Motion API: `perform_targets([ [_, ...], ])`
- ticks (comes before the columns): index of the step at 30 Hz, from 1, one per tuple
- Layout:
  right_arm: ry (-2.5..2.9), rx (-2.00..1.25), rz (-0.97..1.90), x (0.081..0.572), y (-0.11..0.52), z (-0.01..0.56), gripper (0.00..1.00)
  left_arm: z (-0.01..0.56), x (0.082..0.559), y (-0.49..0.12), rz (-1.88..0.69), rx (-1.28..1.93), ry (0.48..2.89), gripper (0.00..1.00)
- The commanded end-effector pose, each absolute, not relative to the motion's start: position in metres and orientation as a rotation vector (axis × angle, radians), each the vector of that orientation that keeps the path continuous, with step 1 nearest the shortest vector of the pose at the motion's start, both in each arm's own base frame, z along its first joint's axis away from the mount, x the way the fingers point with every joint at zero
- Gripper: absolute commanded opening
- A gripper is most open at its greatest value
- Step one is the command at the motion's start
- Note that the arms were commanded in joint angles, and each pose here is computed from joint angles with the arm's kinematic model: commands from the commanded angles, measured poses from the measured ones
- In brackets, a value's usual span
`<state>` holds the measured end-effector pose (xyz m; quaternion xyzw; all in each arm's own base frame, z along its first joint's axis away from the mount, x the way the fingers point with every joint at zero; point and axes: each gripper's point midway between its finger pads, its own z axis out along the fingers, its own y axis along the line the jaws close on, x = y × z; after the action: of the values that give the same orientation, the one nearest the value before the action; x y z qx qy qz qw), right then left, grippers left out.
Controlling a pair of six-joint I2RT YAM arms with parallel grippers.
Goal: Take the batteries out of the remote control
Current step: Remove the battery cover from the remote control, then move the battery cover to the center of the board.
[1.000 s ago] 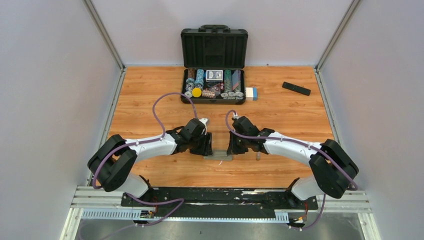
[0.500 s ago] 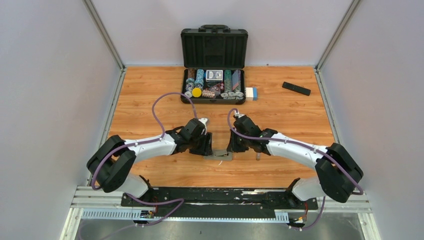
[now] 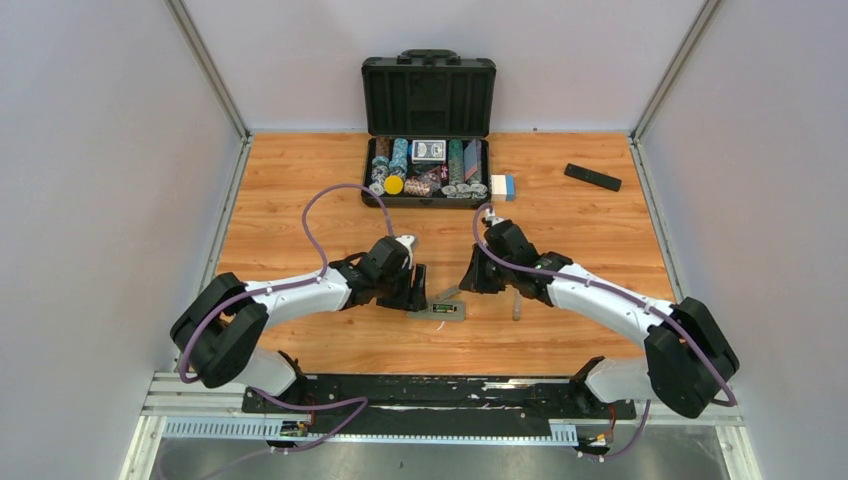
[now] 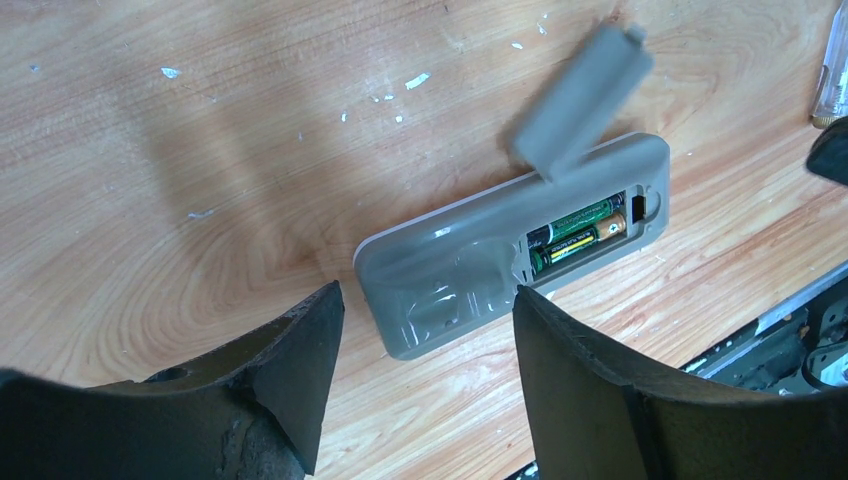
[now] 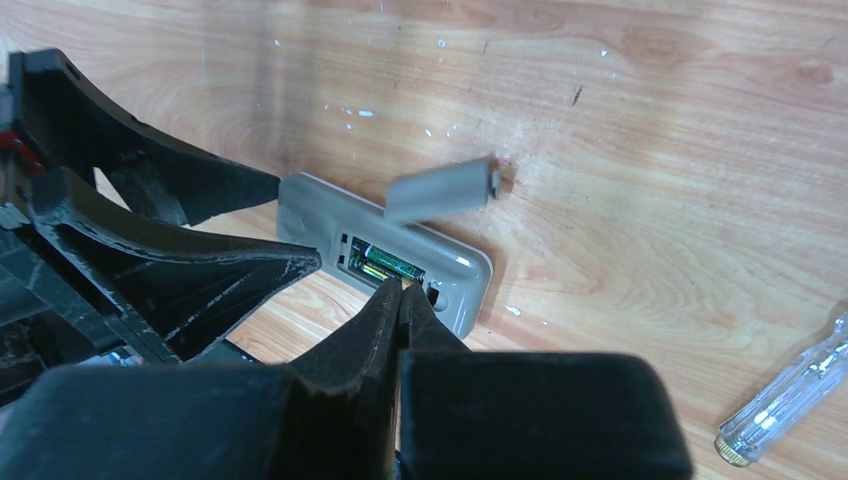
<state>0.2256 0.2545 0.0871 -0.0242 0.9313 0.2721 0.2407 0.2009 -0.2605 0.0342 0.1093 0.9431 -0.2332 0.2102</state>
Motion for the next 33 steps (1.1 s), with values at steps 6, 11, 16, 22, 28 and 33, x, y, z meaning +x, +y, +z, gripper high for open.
perform_targets([
  [6,2.508,0.005,0.849,0.234,0.255,0.094,0.04,0.042,0.202,-0.261,-0.654,0.314,2.589,0.73],
  [11,2.597,-0.004,0.823,0.231,0.257,0.069,0.22,0.041,0.202,-0.261,-0.653,0.318,2.589,0.74],
  [16,2.621,-0.04,0.812,0.241,0.266,0.06,0.31,0.041,0.201,-0.259,-0.648,0.316,2.587,0.74],
  [22,2.634,-0.074,0.828,0.252,0.279,0.053,0.32,0.041,0.2,-0.257,-0.64,0.31,2.585,0.74],
  [28,2.651,-0.076,0.836,0.26,0.288,0.045,0.33,0.041,0.2,-0.255,-0.638,0.309,2.585,0.74],
  [33,2.65,-0.085,0.868,0.269,0.3,0.041,0.34,0.042,0.2,-0.256,-0.643,0.31,2.581,0.74],
])
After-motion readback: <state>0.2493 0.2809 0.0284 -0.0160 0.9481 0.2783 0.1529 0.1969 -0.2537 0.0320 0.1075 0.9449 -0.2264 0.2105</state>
